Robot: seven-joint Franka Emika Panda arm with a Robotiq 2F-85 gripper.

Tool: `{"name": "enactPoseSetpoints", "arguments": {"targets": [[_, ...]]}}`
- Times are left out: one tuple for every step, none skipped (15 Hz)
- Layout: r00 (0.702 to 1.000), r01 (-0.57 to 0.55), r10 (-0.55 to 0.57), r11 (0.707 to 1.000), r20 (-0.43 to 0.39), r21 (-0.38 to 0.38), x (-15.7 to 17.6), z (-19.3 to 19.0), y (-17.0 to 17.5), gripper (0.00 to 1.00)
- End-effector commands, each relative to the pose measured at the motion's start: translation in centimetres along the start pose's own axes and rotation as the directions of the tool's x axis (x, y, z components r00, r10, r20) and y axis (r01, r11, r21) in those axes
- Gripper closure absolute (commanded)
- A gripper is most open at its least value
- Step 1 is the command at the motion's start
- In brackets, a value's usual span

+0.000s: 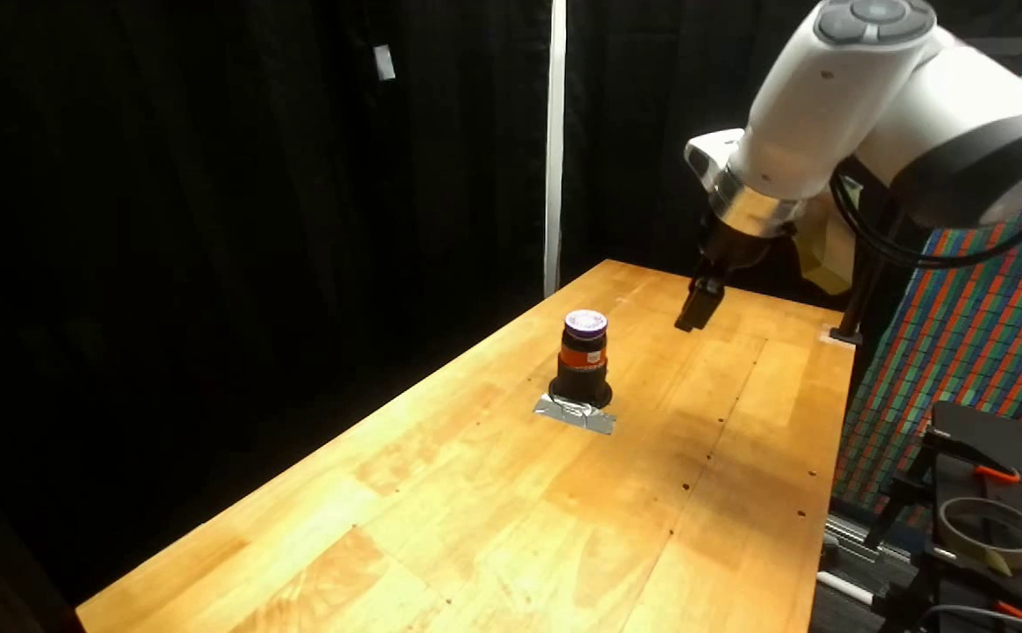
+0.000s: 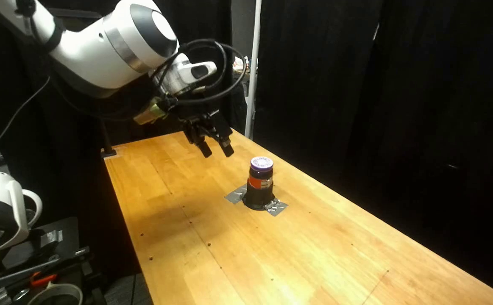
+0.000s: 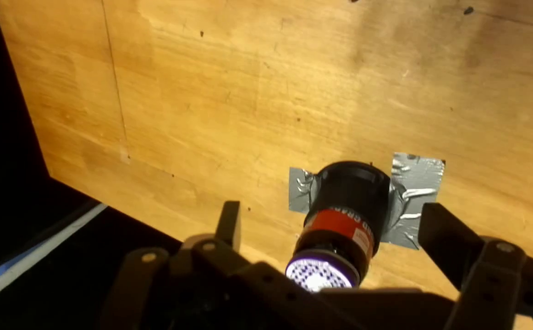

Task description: Put the rubber band around jar.

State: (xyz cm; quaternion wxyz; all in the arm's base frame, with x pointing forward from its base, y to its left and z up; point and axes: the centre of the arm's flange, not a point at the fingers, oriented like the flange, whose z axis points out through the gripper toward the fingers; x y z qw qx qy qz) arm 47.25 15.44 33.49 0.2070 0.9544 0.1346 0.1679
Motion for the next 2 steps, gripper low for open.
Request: {"name": "enactPoseSetpoints", "arguments": {"targets": [[0.999,-0.052,0.052,0.998,0.001,0.027,1.8,-8.7,1.9,0.0],[1.0,-0.013,0.013,1.0,-0.004,-0.013,2.0,-3.4,0.0,0.0]]}}
